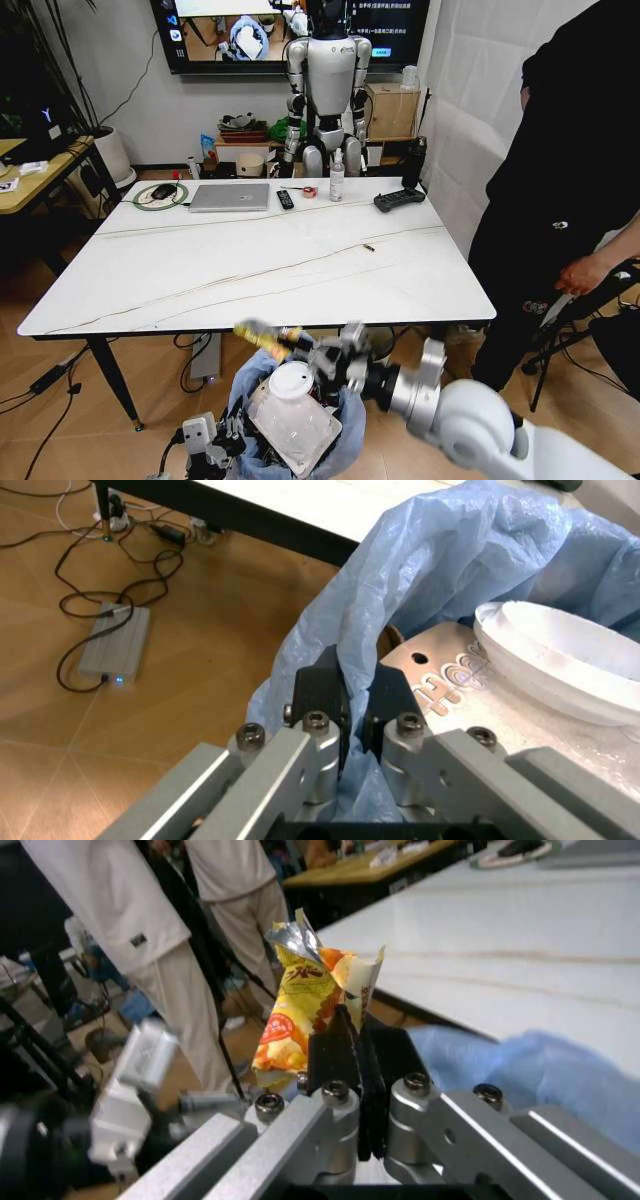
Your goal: Pick up the trash bin and place the trash from the table into it.
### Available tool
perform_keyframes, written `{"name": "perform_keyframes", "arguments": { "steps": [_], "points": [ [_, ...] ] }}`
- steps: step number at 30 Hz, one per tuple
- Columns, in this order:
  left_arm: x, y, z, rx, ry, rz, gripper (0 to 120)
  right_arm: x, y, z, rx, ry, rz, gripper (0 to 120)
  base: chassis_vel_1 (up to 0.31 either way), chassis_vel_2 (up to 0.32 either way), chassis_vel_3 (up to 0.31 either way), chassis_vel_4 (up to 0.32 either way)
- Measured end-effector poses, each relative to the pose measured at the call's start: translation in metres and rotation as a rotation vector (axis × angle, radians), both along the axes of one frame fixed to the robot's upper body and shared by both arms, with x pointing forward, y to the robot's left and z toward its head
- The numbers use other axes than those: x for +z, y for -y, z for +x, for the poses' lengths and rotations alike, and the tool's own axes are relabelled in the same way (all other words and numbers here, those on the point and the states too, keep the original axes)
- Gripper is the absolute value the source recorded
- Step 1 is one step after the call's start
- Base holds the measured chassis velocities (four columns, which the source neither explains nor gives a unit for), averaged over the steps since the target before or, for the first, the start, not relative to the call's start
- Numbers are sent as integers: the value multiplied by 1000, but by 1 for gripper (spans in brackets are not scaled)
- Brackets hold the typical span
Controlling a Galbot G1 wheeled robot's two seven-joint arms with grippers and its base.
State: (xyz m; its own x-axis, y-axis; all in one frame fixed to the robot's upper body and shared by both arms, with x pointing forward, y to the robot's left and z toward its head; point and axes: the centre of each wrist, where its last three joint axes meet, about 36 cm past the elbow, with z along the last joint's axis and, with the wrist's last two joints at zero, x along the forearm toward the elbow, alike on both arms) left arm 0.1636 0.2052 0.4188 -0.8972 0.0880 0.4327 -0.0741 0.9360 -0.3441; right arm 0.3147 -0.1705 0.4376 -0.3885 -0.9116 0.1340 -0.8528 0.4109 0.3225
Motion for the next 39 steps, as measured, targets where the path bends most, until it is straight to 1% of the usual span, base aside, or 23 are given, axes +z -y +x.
{"name": "perform_keyframes", "arguments": {
  "steps": [5, 10, 11, 12, 16, 17, 20, 22, 23, 26, 27, 28, 29, 33, 34, 35, 39],
  "points": [
    [1, 0, 0, 0, 2, -1, 0, -16, 0, 3, -12, -5, -36, 0, 0, 0, 0, 0],
    [2, 0, 0, -1, 3, -2, 0, -24, 5, 7, -36, 17, -63, 0, 0, 0, 0, 0],
    [2, 0, 0, -1, 3, -2, 0, -24, 5, 7, -38, 19, -66, 0, 0, 0, 0, 0],
    [2, 0, 0, -1, 4, -2, 0, -28, 9, 6, -41, 47, -90, 0, 0, 0, 0, 0],
    [5, -1, 0, -1, 7, 1, 0, -32, 12, 5, -42, 62, -108, 1, 0, 0, 0, 0],
    [5, -1, 0, -1, 7, 2, 0, -32, 13, 4, -43, 64, -111, 5, 0, 0, 0, 0],
    [5, -2, 0, -1, 6, 5, 0, -33, 15, 5, -47, 75, -124, 10, 0, 0, 0, 0],
    [5, -2, 0, 0, 6, 7, 0, -34, 17, 4, -55, 75, -132, 18, 0, 0, 0, 0],
    [5, -2, 0, 0, 6, 7, 0, -34, 17, 4, -55, 75, -132, 18, 0, 0, 0, 0],
    [5, -3, 0, 1, 6, 8, 0, -33, 19, 3, -61, 76, -137, 30, 0, 0, 0, 0],
    [5, -2, 0, 1, 6, 7, 0, -32, 19, 2, -59, 77, -136, 36, 0, 0, 0, 0],
    [5, -2, 0, 2, 6, 7, 0, -32, 19, 2, -59, 78, -136, 39, 0, 0, 0, 0],
    [5, -2, 0, 2, 6, 7, 0, -32, 19, 2, -59, 78, -136, 39, 0, 0, 0, 0],
    [6, -2, 1, 1, 7, 7, 0, -29, 19, -3, -51, 79, -133, 58, 0, 0, 0, 0],
    [6, -2, 1, 1, 7, 7, 0, -29, 20, -3, -50, 80, -134, 61, 0, 0, 0, 0],
    [6, -2, 1, 1, 7, 7, 0, -29, 20, -3, -50, 80, -134, 61, 0, 0, 0, 0],
    [6, -3, 1, 1, 8, 7, 0, -25, 19, -5, -49, 87, -131, 77, 0, 0, 0, 0]
  ]
}}
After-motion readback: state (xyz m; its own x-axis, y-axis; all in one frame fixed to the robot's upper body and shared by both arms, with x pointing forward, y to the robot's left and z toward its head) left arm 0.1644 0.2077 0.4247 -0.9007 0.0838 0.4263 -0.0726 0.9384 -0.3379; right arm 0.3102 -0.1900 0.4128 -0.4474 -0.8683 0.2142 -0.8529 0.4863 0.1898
